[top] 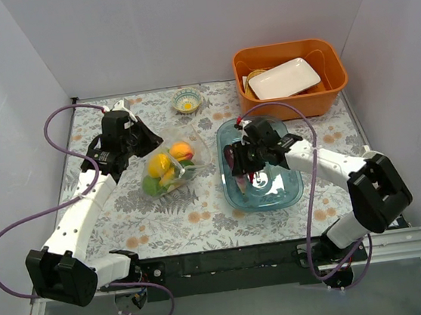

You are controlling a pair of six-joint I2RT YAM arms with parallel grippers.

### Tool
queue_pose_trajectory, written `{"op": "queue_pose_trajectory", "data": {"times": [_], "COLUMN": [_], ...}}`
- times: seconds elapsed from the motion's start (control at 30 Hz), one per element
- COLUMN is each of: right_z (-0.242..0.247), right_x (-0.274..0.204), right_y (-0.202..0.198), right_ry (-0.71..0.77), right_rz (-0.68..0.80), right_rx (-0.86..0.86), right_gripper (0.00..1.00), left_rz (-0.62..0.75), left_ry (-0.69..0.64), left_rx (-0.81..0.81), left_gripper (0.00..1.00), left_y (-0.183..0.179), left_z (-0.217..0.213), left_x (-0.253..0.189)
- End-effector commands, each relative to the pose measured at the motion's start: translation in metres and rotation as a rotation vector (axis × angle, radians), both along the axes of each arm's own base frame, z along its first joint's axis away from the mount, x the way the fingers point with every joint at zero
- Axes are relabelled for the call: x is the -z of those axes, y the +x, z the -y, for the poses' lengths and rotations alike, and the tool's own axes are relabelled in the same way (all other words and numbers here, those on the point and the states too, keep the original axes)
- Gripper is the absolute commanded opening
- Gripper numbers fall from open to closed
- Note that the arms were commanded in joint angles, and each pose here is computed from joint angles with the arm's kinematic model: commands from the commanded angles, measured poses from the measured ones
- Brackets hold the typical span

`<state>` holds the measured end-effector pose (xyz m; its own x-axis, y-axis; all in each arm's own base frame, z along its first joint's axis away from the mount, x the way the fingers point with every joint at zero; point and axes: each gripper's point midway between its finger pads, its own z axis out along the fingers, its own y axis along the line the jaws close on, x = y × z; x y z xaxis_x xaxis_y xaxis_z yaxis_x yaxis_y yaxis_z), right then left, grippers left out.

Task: Place the food in the zip-top bag and seal the zipper
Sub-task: Pick up the fake vegetable from the bin, then place the fake vegetable in the zipper food storage bag.

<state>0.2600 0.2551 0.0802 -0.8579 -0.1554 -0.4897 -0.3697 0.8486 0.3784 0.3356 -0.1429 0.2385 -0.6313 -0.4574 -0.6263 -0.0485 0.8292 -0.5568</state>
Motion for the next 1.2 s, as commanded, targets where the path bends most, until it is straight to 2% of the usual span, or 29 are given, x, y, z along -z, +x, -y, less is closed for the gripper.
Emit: {"op": "queue_pose_trajectory", "data": {"times": [0.0, 0.13, 0.4, 0.6, 0.8, 1.17], "right_z": [-0.015, -0.015, -0.028, -0.063, -0.077, -0.088], "right_x": [-0.060, -0.087, -0.159, -0.190, -0.186, -0.156], "right_y": [0.015, 0.019, 0.015, -0.010, -0.034, -0.030], "right_ry": [0.104, 0.122, 0.272, 0.408, 0.495, 0.434], "right_rz": [0.113, 0.154, 0.240, 0.127, -0.004, -0.160], "right_rx": [-0.003, 0.016, -0.023, -0.254, -0.382, -0.428], "right_gripper": [0.14, 0.14, 0.15, 0.15, 0.16, 0.15], "left_rz": [0.071, 0.059, 0.052, 0.049, 0.068, 0.101], "left_ry": [-0.017, -0.015, -0.023, -0.043, -0.035, -0.029], "left_rx": [-0.001, 0.008, 0.024, 0.055, 0.102, 0.256], "left_gripper": [0.00, 0.00, 0.00, 0.00, 0.00, 0.00], "left_y": [-0.001, 0.000, -0.001, -0.002, -0.006, -0.022], "left_z": [-0.002, 0.000, 0.003, 0.009, 0.013, 0.026], "left_x": [-0.023, -0.020, -0.017, -0.017, -0.019, -0.020]}}
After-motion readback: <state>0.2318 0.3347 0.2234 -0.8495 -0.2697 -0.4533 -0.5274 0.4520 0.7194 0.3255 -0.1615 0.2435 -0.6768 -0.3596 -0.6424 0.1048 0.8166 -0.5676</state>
